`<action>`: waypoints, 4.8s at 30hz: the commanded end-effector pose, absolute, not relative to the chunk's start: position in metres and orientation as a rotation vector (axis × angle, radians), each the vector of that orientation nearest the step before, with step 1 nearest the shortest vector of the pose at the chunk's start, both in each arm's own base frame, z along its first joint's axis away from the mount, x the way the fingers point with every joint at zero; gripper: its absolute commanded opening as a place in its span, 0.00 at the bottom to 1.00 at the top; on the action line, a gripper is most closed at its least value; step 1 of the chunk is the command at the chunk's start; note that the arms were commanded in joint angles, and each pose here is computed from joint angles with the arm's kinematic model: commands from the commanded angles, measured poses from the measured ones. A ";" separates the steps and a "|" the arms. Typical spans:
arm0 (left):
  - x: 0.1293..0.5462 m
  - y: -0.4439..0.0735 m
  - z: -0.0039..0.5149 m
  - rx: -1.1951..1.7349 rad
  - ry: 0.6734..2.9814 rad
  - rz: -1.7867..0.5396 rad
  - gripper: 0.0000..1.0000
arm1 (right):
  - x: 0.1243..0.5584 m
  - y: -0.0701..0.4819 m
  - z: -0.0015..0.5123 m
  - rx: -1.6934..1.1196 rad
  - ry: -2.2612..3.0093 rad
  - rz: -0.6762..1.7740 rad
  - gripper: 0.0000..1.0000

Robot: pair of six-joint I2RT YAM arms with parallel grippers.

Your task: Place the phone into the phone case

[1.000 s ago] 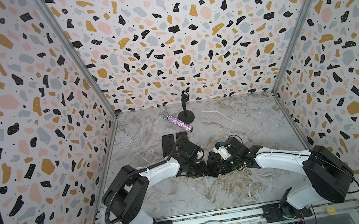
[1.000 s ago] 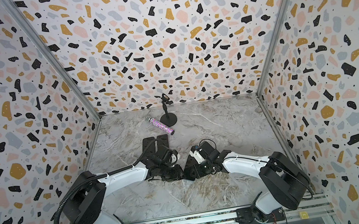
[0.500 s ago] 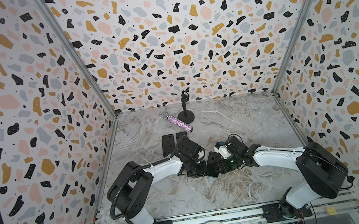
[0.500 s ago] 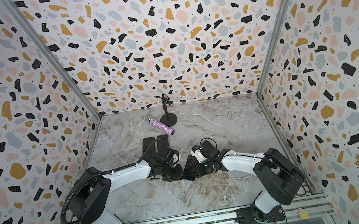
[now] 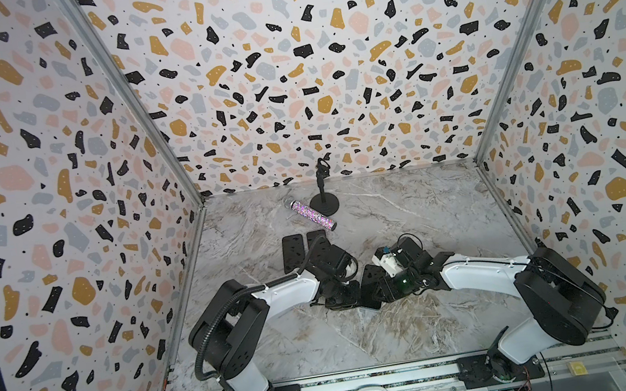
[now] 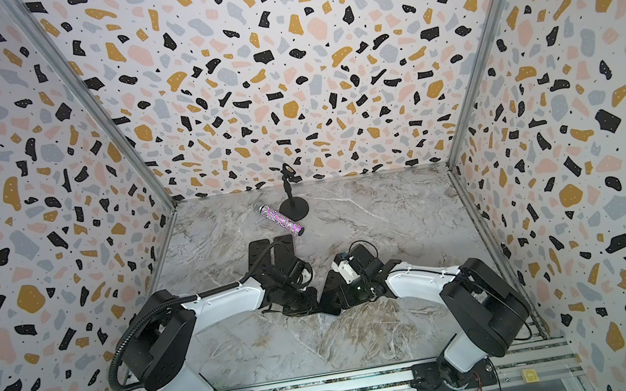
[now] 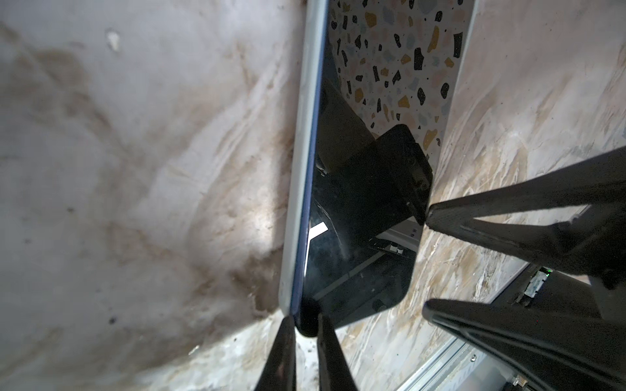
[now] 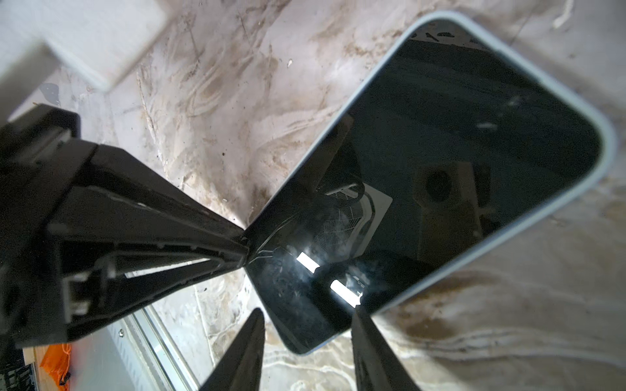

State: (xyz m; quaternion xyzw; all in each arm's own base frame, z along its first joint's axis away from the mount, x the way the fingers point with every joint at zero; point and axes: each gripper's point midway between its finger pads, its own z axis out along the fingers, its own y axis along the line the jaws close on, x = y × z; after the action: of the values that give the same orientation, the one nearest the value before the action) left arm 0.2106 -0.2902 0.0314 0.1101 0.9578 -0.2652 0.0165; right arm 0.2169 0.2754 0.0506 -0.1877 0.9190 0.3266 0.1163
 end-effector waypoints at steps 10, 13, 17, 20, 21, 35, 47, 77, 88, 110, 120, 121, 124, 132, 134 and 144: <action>0.207 -0.290 0.007 0.385 3.004 -0.775 0.05 | 0.216 0.277 0.051 -0.561 2.687 0.974 0.44; 0.206 -0.289 0.005 0.386 3.007 -0.771 0.04 | 0.216 0.277 0.050 -0.560 2.687 0.977 0.44; 0.205 -0.287 0.003 0.384 3.011 -0.765 0.04 | 0.219 0.272 0.050 -0.533 2.694 0.946 0.44; 0.204 -0.286 0.003 0.384 3.014 -0.761 0.04 | 0.225 0.264 0.057 -0.493 2.674 0.946 0.44; 0.205 -0.286 0.003 0.385 3.014 -0.760 0.04 | 0.227 0.262 0.061 -0.484 2.664 0.946 0.44; 0.226 -0.302 0.050 0.386 2.864 -0.835 0.21 | 0.207 0.237 0.064 -0.334 2.711 0.965 0.35; 0.227 -0.314 0.037 0.372 2.855 -0.940 0.30 | 0.190 0.250 0.055 -0.314 2.720 1.133 0.35; 0.216 -0.302 0.013 0.292 2.899 -0.974 0.29 | 0.186 0.265 0.029 -0.329 2.759 1.227 0.24; 0.215 -0.303 0.012 0.291 2.898 -0.982 0.29 | 0.181 0.265 0.019 -0.328 2.789 1.223 0.15; 0.219 -0.288 0.029 0.308 2.862 -0.953 0.36 | 0.203 0.239 0.055 -0.247 2.715 1.088 0.30; 0.231 -0.297 0.029 0.319 2.848 -1.011 0.54 | 0.243 0.227 0.055 -0.197 2.676 1.066 0.40; 0.229 -0.297 0.026 0.326 2.856 -1.012 0.54 | 0.243 0.230 0.053 -0.199 2.679 1.084 0.40; 0.223 -0.298 0.018 0.332 2.877 -1.010 0.53 | 0.241 0.235 0.045 -0.203 2.701 1.103 0.40; 0.209 -0.303 -0.003 0.353 2.933 -1.005 0.44 | 0.232 0.240 0.019 -0.212 2.779 1.081 0.32; 0.209 -0.302 -0.004 0.356 2.934 -1.000 0.43 | 0.230 0.239 0.012 -0.204 2.800 1.069 0.28; 0.207 -0.301 -0.008 0.354 2.941 -1.003 0.42 | 0.216 0.234 -0.017 -0.194 2.885 1.004 0.17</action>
State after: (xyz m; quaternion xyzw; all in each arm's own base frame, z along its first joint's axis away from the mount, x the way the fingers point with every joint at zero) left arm 0.2278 -0.3176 0.0270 0.1244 0.9221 -0.3623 0.0549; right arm 0.2399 0.2456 0.0251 -0.0645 0.9166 0.3851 0.0862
